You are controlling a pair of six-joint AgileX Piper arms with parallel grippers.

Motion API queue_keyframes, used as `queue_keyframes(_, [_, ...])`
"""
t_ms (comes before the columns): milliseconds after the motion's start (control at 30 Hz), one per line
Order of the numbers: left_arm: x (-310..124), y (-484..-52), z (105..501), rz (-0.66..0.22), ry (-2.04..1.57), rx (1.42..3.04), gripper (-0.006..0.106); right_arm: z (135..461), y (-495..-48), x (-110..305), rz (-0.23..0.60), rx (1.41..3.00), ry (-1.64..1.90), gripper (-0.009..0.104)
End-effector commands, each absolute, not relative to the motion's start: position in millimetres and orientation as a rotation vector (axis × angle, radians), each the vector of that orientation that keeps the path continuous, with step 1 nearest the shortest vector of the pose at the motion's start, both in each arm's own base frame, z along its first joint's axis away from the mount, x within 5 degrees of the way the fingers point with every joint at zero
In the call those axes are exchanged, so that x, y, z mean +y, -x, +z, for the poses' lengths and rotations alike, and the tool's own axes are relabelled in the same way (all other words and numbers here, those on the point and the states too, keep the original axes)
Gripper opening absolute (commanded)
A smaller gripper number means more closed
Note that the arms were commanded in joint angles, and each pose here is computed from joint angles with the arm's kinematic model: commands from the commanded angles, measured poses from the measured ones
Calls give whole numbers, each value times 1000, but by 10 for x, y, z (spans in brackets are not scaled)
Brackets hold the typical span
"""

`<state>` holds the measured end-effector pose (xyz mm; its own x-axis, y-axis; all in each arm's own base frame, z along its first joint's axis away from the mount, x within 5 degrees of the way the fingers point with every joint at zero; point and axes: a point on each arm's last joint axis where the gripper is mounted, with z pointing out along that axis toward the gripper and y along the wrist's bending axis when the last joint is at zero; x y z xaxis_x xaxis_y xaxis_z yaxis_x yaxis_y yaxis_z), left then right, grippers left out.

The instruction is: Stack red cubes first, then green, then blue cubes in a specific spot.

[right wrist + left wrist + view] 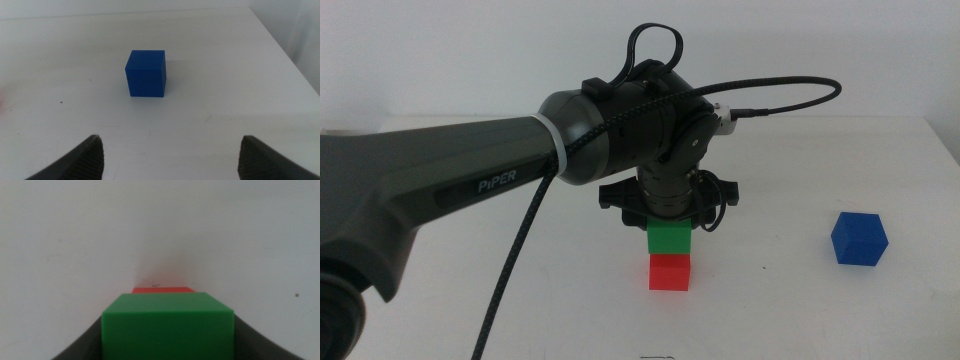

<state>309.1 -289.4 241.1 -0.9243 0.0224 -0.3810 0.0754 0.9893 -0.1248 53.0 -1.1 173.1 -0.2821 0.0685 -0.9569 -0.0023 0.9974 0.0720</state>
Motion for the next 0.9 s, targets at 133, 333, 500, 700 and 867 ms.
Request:
queue_keyframes(133, [-2939, -3121, 2655, -318, -70, 2657, 2, 1807, -531, -14, 43, 1787, -21, 94])
queue_keyframes(333, [-2957, -3124, 2616, -320, -93, 2667, 2, 1807, -531, -14, 43, 1787, -21, 94])
queue_keyframes(500, [-2933, -3102, 2600, -286, -88, 2700, 2, 1807, -531, -14, 43, 1787, -21, 94])
queue_keyframes(700, [-2954, -3127, 2490, -257, -93, 2720, 2, 1807, -531, -14, 43, 1787, -21, 94])
queue_keyframes(867, [-2962, -3128, 2464, -259, -90, 2729, 2, 1807, -531, -14, 43, 1787, -21, 94])
